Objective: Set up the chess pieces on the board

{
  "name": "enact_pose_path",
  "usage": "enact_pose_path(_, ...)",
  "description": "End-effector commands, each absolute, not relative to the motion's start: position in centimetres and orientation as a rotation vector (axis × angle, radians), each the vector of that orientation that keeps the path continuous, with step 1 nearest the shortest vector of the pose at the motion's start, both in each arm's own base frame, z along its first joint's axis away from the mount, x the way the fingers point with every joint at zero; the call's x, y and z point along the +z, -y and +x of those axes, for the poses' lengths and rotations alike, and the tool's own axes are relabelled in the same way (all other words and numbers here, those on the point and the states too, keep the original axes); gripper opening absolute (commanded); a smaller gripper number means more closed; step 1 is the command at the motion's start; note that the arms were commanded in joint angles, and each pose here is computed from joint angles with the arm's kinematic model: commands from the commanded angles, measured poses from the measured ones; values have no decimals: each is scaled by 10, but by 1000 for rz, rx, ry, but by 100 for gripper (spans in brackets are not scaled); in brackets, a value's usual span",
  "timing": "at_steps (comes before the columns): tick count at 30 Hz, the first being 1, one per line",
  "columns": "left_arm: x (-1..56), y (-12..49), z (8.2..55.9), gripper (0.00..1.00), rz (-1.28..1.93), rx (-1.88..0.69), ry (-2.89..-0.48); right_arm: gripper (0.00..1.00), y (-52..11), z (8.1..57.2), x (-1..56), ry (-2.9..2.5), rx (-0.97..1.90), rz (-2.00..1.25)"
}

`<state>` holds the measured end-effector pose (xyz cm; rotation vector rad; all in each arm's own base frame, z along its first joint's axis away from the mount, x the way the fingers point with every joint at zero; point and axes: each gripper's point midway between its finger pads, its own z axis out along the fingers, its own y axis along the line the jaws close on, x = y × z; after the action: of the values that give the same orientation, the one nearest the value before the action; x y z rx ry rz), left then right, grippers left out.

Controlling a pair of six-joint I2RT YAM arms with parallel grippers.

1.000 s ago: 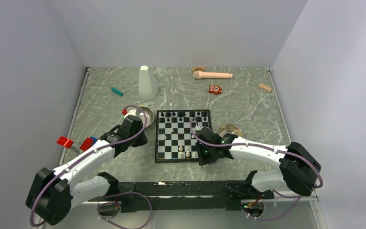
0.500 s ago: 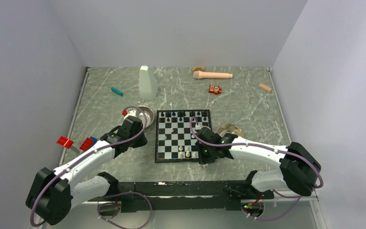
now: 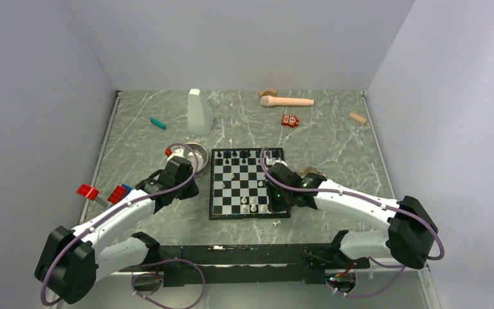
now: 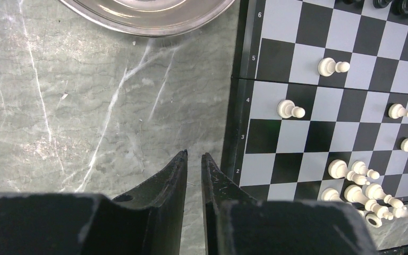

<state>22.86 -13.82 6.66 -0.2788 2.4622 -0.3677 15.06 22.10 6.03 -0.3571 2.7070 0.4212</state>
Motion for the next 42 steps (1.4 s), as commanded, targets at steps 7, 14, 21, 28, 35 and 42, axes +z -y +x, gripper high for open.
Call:
enact_pose_path(7,78,143,236,22,-273,-404,-2416,11,-184,192,91,-2685,346,-240)
enact_pose_path(14,76,142,237,22,-271,-397,-2422,11,-178,203,84,-2717,305,-250)
enact_pose_path(21,74,142,235,22,-273,-396,-2426,11,-180,213,77,-2730,326,-223)
enact_pose_path(28,72,141,234,22,-278,-397,-2426,11,-186,210,68,-2752,369,-241)
enact_pose_path(35,73,142,235,22,-274,-397,-2426,11,-188,212,61,-2760,375,-234)
enact_pose_path(42,72,141,234,22,-278,-395,-2427,11,-186,214,55,-2772,355,-218)
